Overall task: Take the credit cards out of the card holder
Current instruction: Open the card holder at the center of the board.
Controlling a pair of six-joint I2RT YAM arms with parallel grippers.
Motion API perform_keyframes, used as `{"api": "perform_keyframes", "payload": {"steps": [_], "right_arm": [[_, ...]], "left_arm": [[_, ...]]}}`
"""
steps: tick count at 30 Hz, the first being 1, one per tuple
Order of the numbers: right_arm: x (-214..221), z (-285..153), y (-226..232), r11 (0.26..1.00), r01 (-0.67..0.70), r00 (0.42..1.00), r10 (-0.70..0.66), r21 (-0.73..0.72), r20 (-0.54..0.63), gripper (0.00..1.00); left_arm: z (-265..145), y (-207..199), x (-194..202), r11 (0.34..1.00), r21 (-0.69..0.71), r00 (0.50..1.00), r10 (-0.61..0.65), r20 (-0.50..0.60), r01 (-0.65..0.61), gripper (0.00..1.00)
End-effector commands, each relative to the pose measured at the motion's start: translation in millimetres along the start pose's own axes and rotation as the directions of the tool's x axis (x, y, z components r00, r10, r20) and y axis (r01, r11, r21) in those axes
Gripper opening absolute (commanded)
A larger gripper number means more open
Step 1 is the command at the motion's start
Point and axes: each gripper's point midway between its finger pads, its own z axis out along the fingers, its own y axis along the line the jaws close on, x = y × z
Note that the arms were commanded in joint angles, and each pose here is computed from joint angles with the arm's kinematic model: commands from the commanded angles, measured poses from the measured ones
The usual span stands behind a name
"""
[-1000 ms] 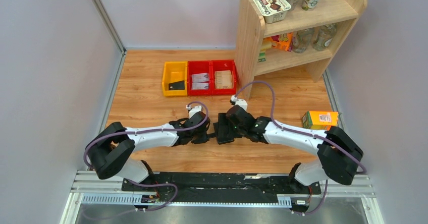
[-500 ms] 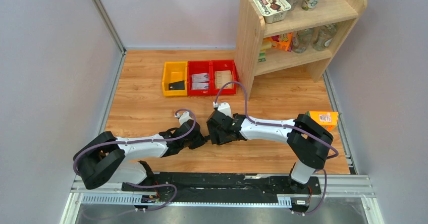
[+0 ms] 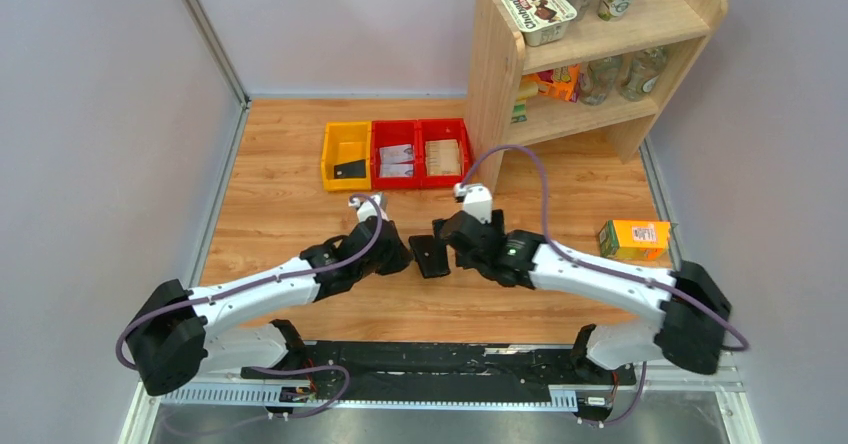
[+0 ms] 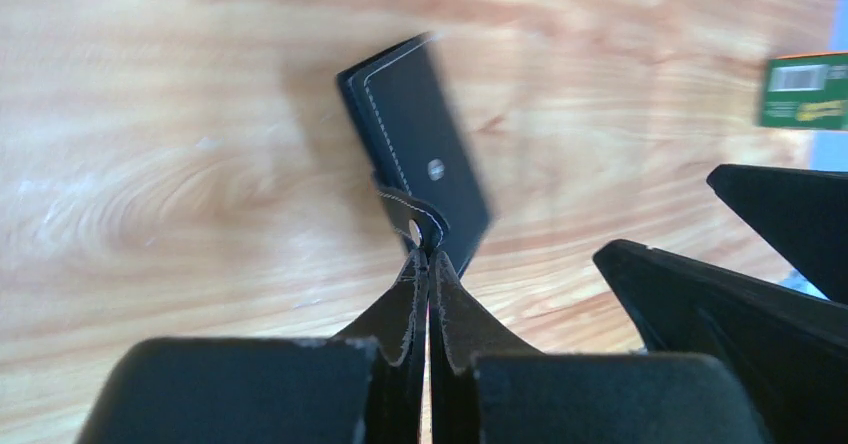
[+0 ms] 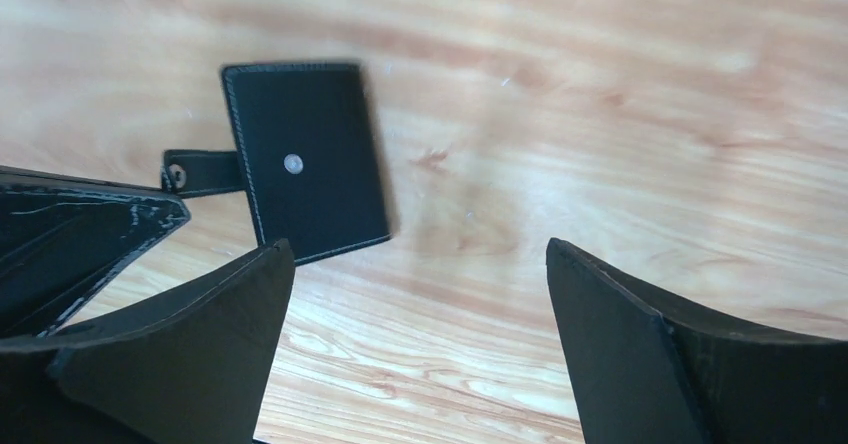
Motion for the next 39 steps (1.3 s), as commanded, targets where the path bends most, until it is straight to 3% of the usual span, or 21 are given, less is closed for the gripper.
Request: {"api": "perform_keyframes", "payload": {"steps": [1, 7, 11, 25, 39], "right_arm": [[-43, -35, -44, 0.985, -0.167, 0.964, 0.153, 0.049, 0.22, 1.0], [-37, -45, -66, 0.968, -0.251, 0.931, 0.243, -0.007, 0.271, 1.0], [-26, -41, -65, 0.964, -0.265, 0.933, 0.264, -0.031, 0.245, 1.0], [-7, -10, -6, 0.94, -0.241, 0.965, 0.259, -0.24, 0.046, 0.96], [-7, 10, 21, 0.887, -0.263, 0.964, 0.256, -0.38, -0.07, 0.69]], "left_arm": [[-16, -60, -36, 0.983, 0.119, 0.99, 0.131, 0.054, -0.136, 0.0], [-7, -115, -27, 0.953, 0.255, 0.985, 0.172, -0.023, -0.161, 0.0], [-1, -113, -21, 0.961, 0.223, 0.983, 0.179, -0.046, -0.165, 0.0], [-10, 57, 11, 0.988, -0.147, 0.999, 0.049, -0.012, -0.05, 0.0], [-6, 108, 15, 0.914, -0.345, 0.977, 0.19, -0.096, -0.212, 0.0]]}}
